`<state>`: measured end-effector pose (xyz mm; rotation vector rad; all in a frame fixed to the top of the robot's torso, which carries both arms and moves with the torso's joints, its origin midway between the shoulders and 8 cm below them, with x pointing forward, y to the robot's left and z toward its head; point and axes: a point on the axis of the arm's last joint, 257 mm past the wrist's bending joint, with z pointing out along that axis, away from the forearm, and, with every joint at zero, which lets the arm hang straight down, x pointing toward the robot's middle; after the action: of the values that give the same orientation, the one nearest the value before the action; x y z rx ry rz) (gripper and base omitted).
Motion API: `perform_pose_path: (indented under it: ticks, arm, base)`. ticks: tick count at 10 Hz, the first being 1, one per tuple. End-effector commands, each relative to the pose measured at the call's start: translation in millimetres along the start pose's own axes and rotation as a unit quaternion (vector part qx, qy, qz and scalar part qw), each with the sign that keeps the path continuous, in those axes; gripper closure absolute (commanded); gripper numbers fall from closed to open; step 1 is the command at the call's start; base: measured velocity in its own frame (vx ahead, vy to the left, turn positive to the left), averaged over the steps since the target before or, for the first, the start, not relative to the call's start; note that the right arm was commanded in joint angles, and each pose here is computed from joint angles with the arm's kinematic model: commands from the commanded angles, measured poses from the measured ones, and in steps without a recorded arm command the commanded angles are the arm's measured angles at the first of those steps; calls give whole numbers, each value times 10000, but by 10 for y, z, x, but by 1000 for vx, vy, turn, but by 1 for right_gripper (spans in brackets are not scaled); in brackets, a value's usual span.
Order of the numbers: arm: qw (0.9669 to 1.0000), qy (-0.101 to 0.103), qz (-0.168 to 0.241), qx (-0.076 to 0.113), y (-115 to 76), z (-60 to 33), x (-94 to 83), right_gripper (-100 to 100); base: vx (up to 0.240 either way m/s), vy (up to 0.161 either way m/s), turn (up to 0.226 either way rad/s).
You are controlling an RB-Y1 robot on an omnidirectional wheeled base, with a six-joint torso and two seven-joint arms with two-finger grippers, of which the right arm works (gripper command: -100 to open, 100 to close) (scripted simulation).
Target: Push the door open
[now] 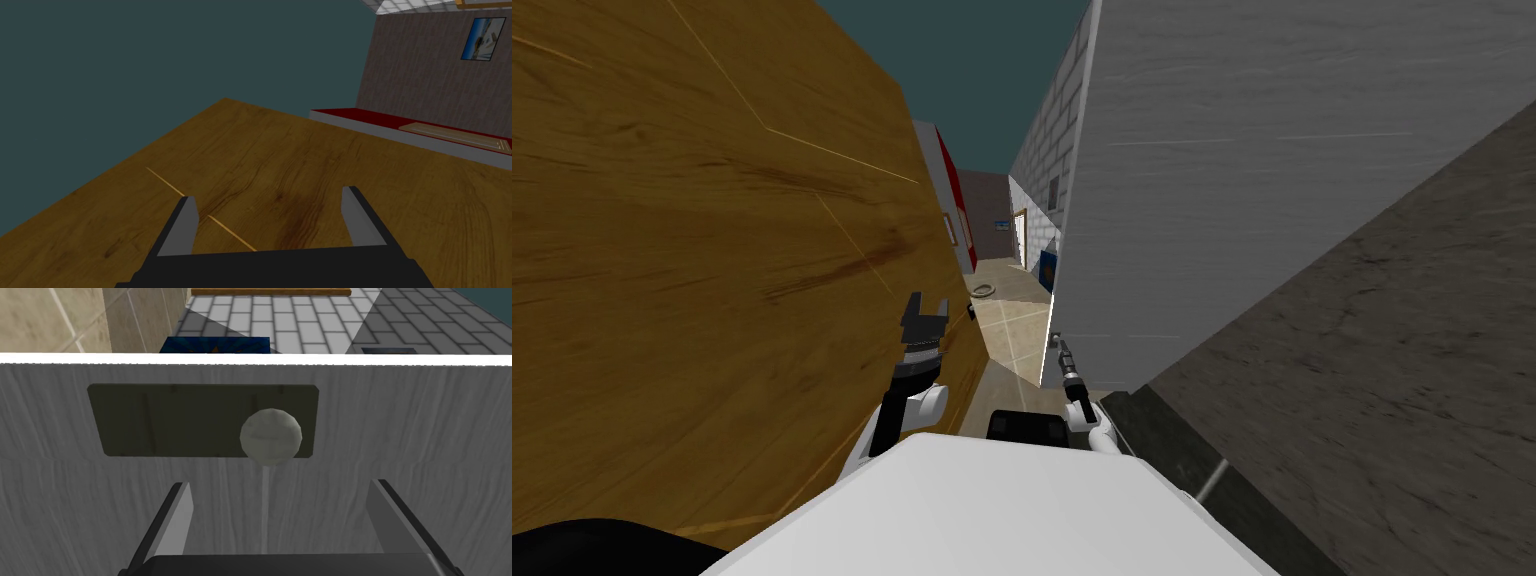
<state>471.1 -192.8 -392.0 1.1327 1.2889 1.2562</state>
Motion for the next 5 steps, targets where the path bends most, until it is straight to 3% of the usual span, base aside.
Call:
perform_pose_path:
  ticks: [1, 3, 4, 5]
  arm:
    - [10000, -23, 24, -14, 2, -6, 8, -100]
    - [10000, -42, 84, -30, 7, -8, 54, -100]
    - [10000, -35, 67, -22, 3, -8, 39, -100]
    - [10000, -35, 67, -22, 3, -8, 39, 100]
  base:
    - [203, 31, 26]
    - [201, 15, 21]
    - [63, -1, -3]
    - [-12, 3, 4]
